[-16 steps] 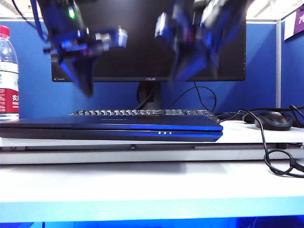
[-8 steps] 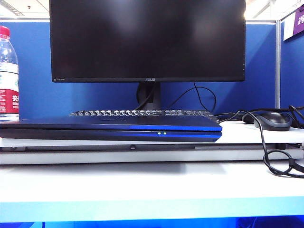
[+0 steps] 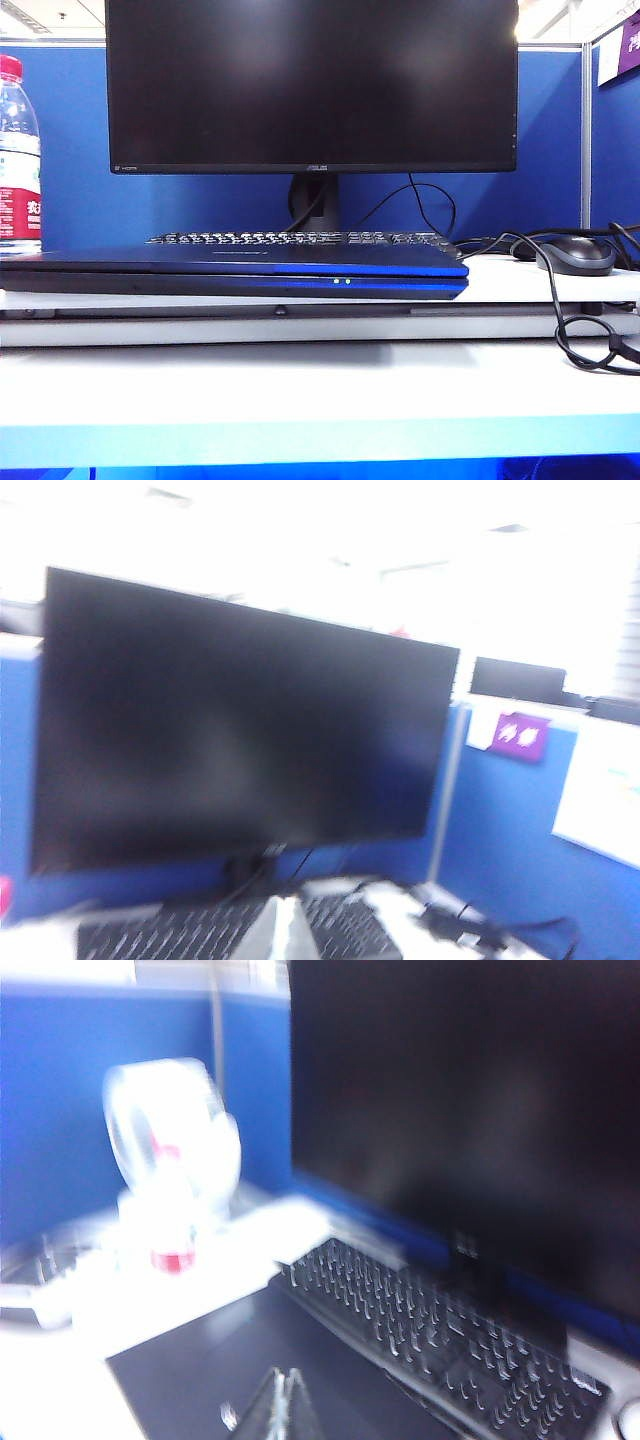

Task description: Close the lid of the black laptop.

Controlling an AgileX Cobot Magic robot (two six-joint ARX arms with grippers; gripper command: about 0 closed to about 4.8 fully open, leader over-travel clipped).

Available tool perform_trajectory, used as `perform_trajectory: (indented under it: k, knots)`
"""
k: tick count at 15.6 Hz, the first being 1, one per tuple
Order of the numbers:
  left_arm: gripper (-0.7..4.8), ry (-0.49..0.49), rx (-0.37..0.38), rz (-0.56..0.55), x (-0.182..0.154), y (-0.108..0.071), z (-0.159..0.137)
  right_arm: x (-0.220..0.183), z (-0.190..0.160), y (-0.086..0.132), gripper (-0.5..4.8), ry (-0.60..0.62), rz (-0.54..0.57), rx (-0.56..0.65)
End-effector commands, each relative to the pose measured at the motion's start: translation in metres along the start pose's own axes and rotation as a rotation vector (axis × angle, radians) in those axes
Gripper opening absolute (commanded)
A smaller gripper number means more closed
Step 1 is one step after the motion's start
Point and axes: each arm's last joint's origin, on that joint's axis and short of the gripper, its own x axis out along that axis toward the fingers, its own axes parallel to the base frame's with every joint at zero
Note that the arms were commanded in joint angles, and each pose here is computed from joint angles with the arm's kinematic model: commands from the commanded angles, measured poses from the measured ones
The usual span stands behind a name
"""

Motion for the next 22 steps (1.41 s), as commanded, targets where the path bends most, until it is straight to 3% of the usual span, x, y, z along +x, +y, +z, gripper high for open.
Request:
perform_trajectory:
  k: [1, 5, 7, 8, 11, 15, 20, 22]
  knots:
    - [-0.04, 0.016, -0.034, 0.014, -0.007, 0.003, -0.021, -0.024, -0.023, 0.007, -0.06, -0.131, -0.075, 0.058]
    - [-0.04, 0.131, -0.046, 0.029, 0.004, 0.005, -0.057, -0.046, -0.058, 0.010, -0.06, -0.117, -0.279, 0.074]
    - [-0.04, 0.212, -0.095, 0.024, 0.012, 0.007, -0.084, -0.054, -0.091, 0.012, -0.06, -0.111, -0.371, 0.080]
    - [-0.04, 0.243, -0.106, 0.020, 0.014, 0.007, -0.093, -0.055, -0.106, 0.013, -0.06, -0.098, -0.371, 0.082]
    - [-0.03, 0.345, -0.229, 0.038, 0.014, 0.008, -0.112, -0.057, -0.140, 0.016, -0.05, 0.003, -0.329, 0.098]
    - [-0.03, 0.446, -0.219, 0.059, 0.010, 0.009, -0.121, -0.061, -0.166, 0.019, -0.05, 0.255, -0.321, 0.142]
    - [-0.03, 0.447, -0.214, 0.059, 0.010, 0.009, -0.121, -0.062, -0.169, 0.020, -0.05, 0.282, -0.321, 0.147]
    - [-0.03, 0.487, -0.071, 0.061, 0.008, 0.011, -0.125, -0.062, -0.169, 0.020, -0.05, 0.282, -0.321, 0.147]
